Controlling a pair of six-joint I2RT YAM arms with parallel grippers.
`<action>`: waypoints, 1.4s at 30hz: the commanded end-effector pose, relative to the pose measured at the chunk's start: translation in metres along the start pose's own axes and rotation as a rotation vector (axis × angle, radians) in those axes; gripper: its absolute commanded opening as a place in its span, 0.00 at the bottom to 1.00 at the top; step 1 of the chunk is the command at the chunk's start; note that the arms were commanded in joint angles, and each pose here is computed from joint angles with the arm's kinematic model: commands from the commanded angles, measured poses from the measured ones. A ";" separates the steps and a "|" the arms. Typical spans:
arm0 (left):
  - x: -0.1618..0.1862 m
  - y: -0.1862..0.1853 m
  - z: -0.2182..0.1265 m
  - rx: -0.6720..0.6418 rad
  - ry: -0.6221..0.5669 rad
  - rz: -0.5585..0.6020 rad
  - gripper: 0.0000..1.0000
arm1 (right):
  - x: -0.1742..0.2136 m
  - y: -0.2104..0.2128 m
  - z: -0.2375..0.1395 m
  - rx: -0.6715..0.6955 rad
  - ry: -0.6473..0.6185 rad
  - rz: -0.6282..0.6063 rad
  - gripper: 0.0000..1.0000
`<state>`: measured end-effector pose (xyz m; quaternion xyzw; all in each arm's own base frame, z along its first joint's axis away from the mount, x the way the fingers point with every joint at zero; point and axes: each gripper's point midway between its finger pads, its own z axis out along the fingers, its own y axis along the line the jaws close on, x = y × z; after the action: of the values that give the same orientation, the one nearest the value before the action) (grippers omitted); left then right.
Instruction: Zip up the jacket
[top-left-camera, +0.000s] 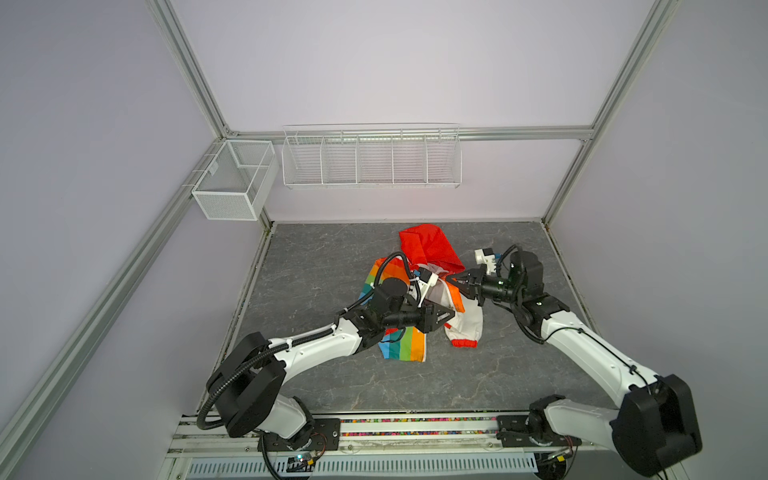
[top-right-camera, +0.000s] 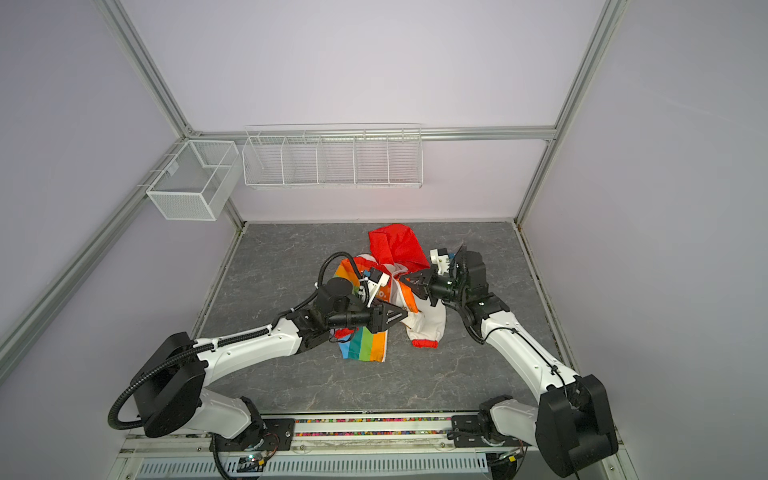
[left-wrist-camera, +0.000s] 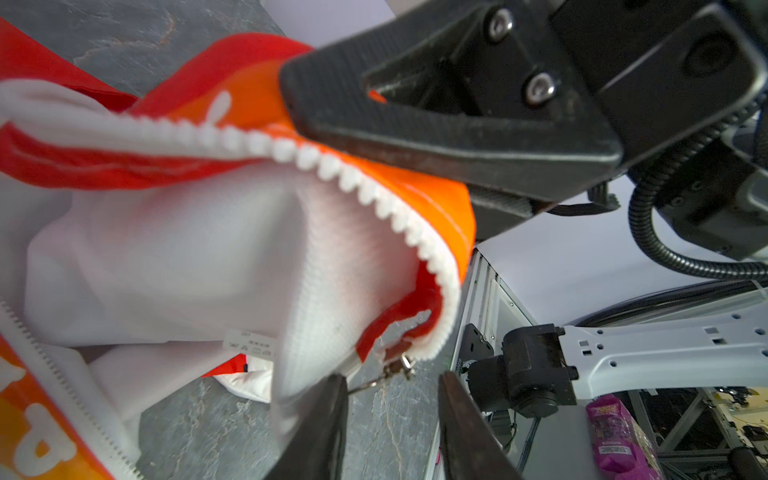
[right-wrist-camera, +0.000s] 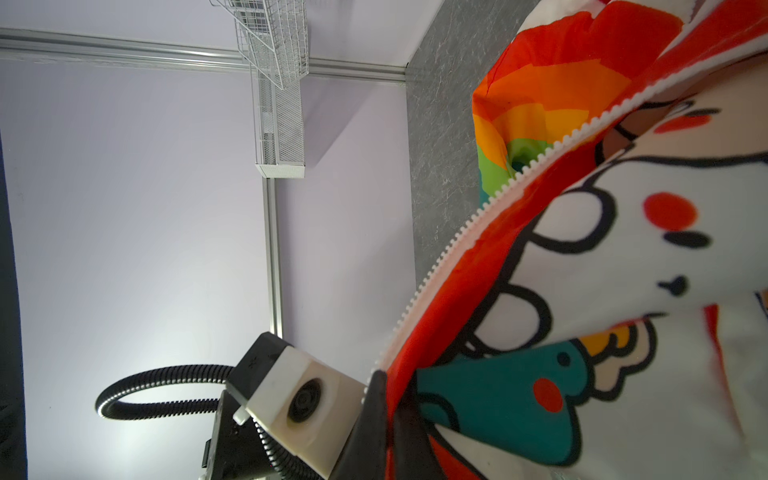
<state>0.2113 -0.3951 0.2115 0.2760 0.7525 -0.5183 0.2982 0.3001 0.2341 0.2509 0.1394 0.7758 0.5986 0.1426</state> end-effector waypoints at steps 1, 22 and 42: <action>-0.016 -0.007 -0.006 -0.015 -0.042 0.077 0.38 | 0.002 0.025 -0.006 -0.058 0.009 -0.018 0.06; -0.015 -0.024 0.010 0.116 -0.021 0.066 0.41 | 0.002 0.038 -0.007 -0.088 0.017 -0.021 0.06; 0.002 -0.016 0.009 0.101 0.014 0.002 0.15 | -0.001 0.035 -0.007 -0.080 0.002 -0.021 0.06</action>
<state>0.2020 -0.4072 0.2187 0.2917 0.7309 -0.5501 0.2796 0.2985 0.2363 0.2661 0.1389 0.7658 0.6131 0.1354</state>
